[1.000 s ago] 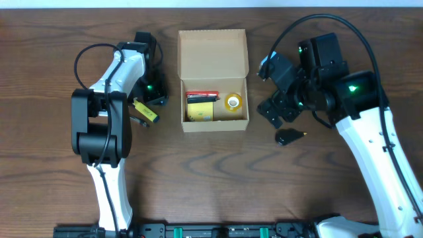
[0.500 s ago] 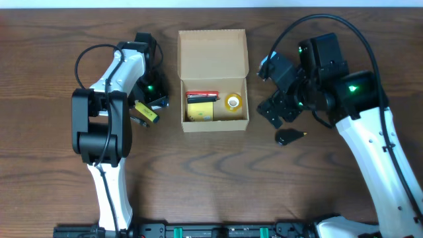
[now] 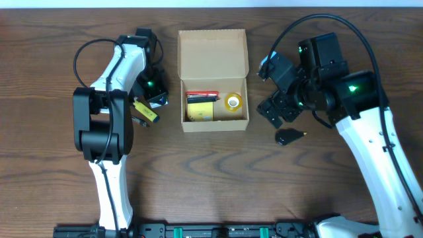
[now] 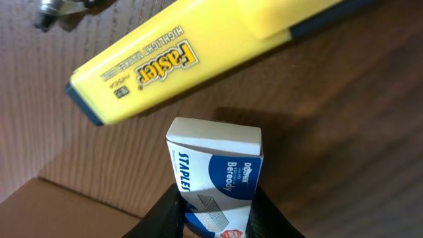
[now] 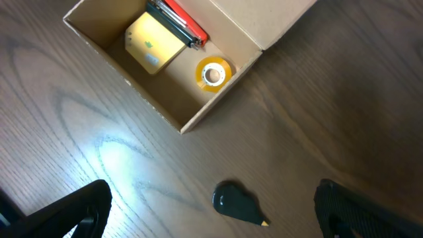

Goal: Pack container
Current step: 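Close the left gripper on the staples box and lift it, then carry the staples box with the left gripper over the box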

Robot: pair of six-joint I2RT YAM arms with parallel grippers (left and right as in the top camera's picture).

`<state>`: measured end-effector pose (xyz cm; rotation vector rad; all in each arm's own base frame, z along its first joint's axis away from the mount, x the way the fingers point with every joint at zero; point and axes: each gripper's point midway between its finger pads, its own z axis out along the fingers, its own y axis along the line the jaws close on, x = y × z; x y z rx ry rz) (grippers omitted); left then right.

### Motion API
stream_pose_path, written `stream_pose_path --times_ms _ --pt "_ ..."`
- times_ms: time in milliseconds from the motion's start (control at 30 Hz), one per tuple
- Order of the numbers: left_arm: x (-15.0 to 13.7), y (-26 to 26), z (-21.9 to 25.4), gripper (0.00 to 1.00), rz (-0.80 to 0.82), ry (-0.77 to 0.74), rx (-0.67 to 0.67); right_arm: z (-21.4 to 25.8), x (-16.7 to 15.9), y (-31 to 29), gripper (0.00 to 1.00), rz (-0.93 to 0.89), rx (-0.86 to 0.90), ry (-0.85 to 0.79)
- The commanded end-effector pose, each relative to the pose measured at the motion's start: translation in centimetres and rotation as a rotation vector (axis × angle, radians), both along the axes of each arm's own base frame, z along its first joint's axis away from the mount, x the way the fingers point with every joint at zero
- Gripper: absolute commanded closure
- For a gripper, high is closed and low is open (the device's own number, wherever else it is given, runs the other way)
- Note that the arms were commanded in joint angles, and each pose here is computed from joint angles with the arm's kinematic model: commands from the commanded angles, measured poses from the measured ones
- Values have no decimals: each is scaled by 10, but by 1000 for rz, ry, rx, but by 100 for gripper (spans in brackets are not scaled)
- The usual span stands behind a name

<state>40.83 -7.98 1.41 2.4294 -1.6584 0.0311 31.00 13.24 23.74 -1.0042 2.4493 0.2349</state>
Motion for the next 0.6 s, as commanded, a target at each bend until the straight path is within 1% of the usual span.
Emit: stream_pose_path --times_ms 0,100,167,300,433,567 --pt "7 5 7 75 -20 -9 42 5 -2 -2 1 -10 10 -12" --pt "12 6 21 76 -41 -24 65 5 -2 -2 1 -10 10 -12" --pt "16 6 35 78 -73 -41 93 5 -2 -2 1 -10 10 -12" --pt "25 4 71 77 -131 -94 168 5 -2 -2 1 -10 10 -12" --pt "33 -11 107 76 -203 -176 251 5 -2 -2 1 -10 10 -12" --pt "39 -34 129 75 -249 -256 296 5 -2 -2 1 -10 10 -12"
